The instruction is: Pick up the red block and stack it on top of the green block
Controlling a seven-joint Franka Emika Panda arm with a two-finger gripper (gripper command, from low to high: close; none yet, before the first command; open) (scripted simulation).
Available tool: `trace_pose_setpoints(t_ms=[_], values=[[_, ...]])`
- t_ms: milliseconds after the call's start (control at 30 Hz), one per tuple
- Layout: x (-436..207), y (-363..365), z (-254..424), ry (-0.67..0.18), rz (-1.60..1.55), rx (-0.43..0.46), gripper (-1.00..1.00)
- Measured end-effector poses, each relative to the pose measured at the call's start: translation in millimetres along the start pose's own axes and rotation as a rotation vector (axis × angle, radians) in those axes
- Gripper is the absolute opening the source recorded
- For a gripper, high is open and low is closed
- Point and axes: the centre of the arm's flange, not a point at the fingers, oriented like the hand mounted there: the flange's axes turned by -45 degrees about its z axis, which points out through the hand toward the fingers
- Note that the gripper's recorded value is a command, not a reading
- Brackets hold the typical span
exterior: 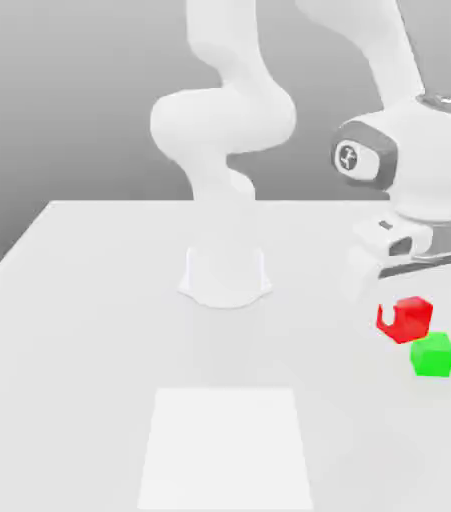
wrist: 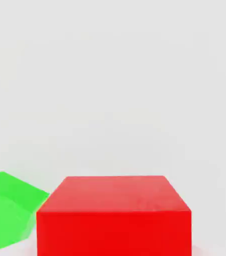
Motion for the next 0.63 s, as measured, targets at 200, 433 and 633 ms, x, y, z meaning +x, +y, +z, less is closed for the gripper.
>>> trace_pose_setpoints(t_ms=[200,433,633], values=[[1.1,-18.0,51.7,0.001,-0.064,0.000,-1.00],[-0.1,-18.2,62.9,0.000,-0.066,0.001,1.00],[0.8,-19.1,12.4,0.000,-0.068,-0.001,1.00]])
